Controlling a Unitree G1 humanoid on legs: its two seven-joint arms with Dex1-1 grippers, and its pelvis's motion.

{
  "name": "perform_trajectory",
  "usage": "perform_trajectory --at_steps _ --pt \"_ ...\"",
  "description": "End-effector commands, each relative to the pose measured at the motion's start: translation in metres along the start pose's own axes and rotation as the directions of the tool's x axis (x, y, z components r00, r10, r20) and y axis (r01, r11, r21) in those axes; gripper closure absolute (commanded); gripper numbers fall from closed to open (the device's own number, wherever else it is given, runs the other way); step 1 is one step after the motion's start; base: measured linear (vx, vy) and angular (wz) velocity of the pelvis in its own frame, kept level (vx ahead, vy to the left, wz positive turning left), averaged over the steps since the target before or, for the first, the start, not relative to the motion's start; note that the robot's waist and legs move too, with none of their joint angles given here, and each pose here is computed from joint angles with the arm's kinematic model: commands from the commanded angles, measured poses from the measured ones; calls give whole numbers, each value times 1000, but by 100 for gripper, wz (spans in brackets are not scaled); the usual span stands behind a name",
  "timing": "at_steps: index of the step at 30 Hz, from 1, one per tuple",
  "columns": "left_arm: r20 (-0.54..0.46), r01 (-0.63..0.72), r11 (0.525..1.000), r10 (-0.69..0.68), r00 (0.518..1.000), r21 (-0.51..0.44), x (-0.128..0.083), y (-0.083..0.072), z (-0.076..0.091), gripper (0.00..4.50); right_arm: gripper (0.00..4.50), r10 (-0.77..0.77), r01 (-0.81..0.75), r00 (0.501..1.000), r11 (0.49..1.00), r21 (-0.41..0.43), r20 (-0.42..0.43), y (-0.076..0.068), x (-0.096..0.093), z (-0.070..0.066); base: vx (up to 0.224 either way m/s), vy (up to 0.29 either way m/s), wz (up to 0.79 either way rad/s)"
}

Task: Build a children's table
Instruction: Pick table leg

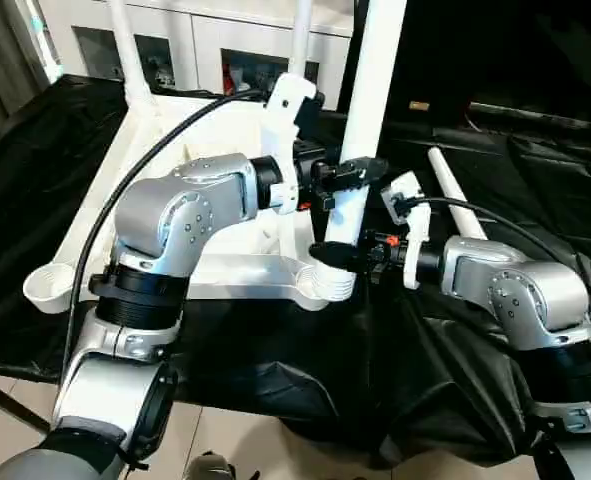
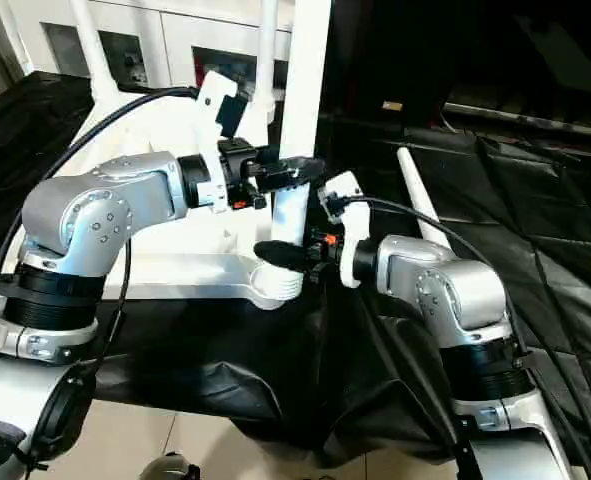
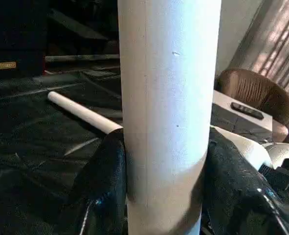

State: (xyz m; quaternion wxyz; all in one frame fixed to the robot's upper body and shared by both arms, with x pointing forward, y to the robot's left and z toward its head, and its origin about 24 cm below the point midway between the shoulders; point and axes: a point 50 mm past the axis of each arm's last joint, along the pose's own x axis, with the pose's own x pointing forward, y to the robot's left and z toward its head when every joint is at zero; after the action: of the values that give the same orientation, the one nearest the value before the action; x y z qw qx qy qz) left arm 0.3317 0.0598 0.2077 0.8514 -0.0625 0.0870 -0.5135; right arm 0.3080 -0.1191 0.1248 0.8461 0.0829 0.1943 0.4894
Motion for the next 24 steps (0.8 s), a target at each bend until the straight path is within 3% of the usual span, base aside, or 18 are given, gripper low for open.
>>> perform_trajectory --at_steps 1,7,13,22,23,24 --pt "-4 27 999 -27 1000 18 1 -5 1 266 164 -8 8 1000 999 -35 18 1 -6 8 0 0 0" --pt "0 29 999 -29 1000 18 1 -5 3 266 164 -4 4 1000 1000 -31 12 1 -6 7 0 0 0" --pt "3 29 999 -29 1000 16 0 -5 3 266 236 -2 3 1000 1000 -20 9 0 -6 6 0 0 0" --pt "16 18 1000 -18 1000 5 0 -3 6 266 257 -6 7 1000 1000 -15 8 -1 -6 6 0 0 0" --pt "17 17 1000 -17 1000 7 0 -3 6 210 257 -6 6 1000 1000 -15 9 -1 -6 6 0 0 0" --pt "29 26 1000 -25 999 -6 0 -3 7 210 257 -6 6 1000 1000 -15 10 -1 -6 6 0 0 0"
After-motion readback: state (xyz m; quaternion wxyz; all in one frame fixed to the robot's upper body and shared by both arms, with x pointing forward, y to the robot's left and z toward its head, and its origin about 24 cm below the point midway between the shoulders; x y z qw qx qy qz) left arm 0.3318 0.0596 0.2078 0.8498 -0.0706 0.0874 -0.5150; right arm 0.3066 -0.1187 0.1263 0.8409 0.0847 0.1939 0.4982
